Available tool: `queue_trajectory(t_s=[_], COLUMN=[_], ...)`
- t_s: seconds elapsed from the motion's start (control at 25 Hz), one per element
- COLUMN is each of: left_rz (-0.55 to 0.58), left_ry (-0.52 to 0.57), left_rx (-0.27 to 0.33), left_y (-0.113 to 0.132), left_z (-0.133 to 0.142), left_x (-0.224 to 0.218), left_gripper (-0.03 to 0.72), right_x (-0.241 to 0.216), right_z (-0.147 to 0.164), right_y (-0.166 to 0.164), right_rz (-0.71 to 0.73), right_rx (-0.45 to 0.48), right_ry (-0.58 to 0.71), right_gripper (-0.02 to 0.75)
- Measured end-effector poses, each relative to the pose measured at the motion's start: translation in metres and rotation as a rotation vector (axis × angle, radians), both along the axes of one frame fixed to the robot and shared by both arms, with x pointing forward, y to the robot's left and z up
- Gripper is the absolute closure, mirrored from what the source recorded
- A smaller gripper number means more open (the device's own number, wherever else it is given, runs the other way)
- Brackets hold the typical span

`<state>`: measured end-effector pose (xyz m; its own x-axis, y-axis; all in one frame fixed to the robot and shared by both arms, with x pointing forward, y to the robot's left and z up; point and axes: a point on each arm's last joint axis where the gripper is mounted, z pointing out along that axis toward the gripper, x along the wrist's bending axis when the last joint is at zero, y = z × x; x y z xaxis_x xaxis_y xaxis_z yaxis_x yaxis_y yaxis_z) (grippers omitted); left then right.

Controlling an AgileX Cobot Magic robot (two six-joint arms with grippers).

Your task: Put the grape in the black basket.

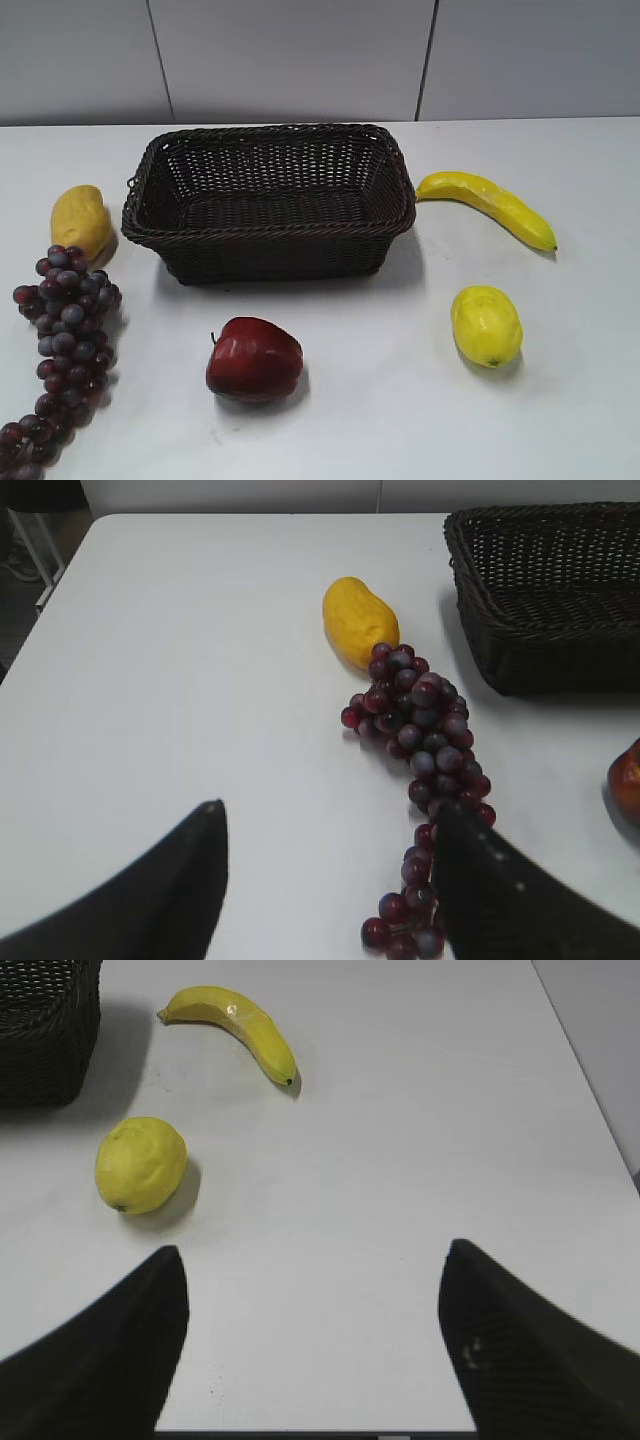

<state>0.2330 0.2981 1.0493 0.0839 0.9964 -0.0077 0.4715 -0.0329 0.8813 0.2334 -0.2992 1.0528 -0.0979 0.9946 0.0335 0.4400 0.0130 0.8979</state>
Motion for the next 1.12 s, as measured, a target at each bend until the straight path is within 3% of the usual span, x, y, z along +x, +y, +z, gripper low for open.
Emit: queue_trajectory(t_s=[0.84,1.12], left_rz=[-0.008,-0.015], left_ry=[-0.002,-0.054], left_rx=[-0.012,-0.043], left_y=[-0.001,-0.004], left_z=[0.000,0.033], left_x=[0.000,0.023], left_gripper=[0.088,0.090], right_x=[0.000,0.000], right_z=[0.000,0.000], right_y=[0.000,0.000], right_rz=[0.000,0.000], right_rx=[0.000,0.000], right_ry=[0.000,0.000], right_gripper=[0.145,0.145])
